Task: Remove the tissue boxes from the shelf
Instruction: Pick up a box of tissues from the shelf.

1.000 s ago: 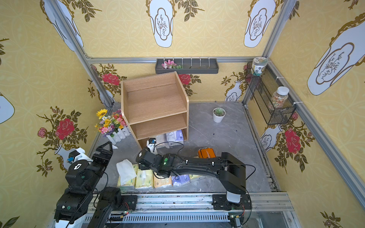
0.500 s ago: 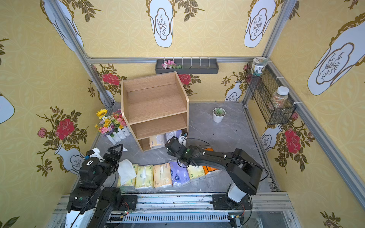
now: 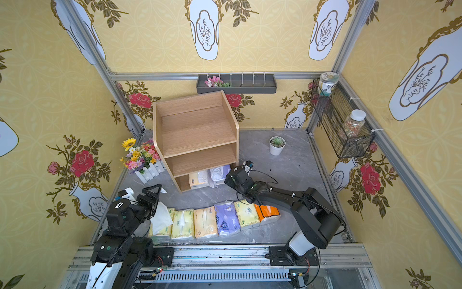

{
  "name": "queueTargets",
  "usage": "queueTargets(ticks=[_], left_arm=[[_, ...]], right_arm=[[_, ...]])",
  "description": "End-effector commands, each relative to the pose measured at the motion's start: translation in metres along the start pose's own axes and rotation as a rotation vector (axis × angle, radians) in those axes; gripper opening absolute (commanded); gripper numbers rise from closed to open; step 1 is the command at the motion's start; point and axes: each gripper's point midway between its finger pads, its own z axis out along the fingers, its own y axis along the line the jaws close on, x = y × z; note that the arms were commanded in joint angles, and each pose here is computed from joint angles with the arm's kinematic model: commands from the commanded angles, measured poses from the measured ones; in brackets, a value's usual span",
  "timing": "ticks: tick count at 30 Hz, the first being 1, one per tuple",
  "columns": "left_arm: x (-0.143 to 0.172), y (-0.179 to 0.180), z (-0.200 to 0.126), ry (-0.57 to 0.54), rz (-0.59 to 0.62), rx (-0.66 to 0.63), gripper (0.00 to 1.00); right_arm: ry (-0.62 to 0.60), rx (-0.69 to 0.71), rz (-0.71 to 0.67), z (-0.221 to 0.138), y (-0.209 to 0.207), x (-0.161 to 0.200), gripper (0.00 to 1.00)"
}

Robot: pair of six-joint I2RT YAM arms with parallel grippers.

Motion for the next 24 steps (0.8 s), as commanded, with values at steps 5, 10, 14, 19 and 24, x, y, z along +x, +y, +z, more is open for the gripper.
queueTargets(ticks=[5,10,14,19,24], left_arm=[[0.004,-0.014,0.002,0.032,0.017,0.058,0.86],[0.004,-0.017,0.002,0.038,0.024,0.064,0.85],[0.004,-0.02,0.002,0.038,0.026,0.072,0.85],[0.005,-0.02,0.002,0.046,0.026,0.074,0.85],[0.008,-0.018,0.004,0.059,0.024,0.071,0.85]], right_arm=[[0.01,-0.13,0.002,0.007,0.026,-0.008,0.65],[0.012,-0.12,0.007,0.012,0.023,-0.008,0.57],[0.015,-0.115,0.024,0.018,0.018,-0.01,0.51],[0.013,-0.11,0.035,0.022,0.013,-0.012,0.44],[0.035,-0.119,0.015,0.031,0.014,-0.01,0.39]])
